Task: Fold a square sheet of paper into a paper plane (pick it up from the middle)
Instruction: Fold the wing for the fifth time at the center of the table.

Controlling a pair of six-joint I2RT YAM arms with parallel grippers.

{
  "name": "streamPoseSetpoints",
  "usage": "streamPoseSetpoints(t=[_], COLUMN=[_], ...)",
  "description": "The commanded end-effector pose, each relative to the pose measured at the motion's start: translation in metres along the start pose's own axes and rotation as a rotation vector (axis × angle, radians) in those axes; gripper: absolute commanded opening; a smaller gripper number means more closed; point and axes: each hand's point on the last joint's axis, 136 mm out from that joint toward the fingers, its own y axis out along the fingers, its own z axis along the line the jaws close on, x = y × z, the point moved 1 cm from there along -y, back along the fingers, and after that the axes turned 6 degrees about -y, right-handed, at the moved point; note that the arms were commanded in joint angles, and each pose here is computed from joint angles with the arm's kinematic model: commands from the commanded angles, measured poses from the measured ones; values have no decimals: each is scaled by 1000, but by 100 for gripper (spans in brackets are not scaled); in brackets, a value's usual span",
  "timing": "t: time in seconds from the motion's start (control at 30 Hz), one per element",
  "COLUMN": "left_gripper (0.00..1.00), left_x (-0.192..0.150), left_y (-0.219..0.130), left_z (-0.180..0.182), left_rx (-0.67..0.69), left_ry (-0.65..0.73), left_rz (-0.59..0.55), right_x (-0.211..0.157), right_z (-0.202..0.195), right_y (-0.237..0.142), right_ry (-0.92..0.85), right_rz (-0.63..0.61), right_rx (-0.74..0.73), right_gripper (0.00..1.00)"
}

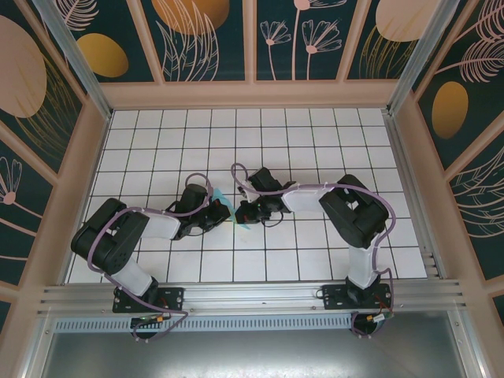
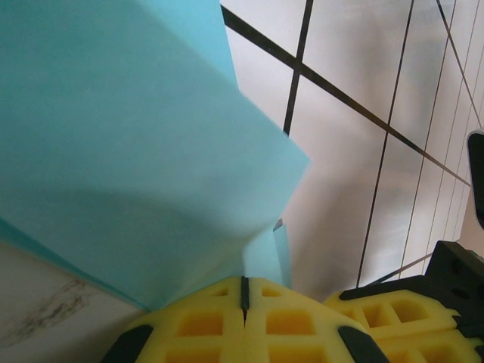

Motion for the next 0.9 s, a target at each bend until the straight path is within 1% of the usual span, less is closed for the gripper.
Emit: streamPoseSetpoints(t=[0.0, 0.23, 0.5, 0.7, 0.8, 0.87], left_gripper=[2, 1, 0, 0, 0, 0], left_x=[0, -1, -1, -1, -1, -1], left_y=[4, 5, 4, 5, 5, 6], left_z=[44, 62, 68, 67, 65, 64], left_rx=[184, 266, 291, 288, 278, 271], left_ry=[-52, -83, -94, -91, -88, -84], left_rz=[-28, -28, -35, -35, -31, -29], right_x=[-24, -44, -76, -97, -96, -86], right_z=[-19, -28, -33, -41, -42, -33], right_y=[5, -3, -13, -19, -24, -30], right_ry=[23, 30, 41, 61, 62, 39], right_rz=[71, 110, 164, 204, 191, 156], right_rx=[-60, -86, -84, -110, -122, -109], right_gripper=[0, 0, 0, 0, 0, 0])
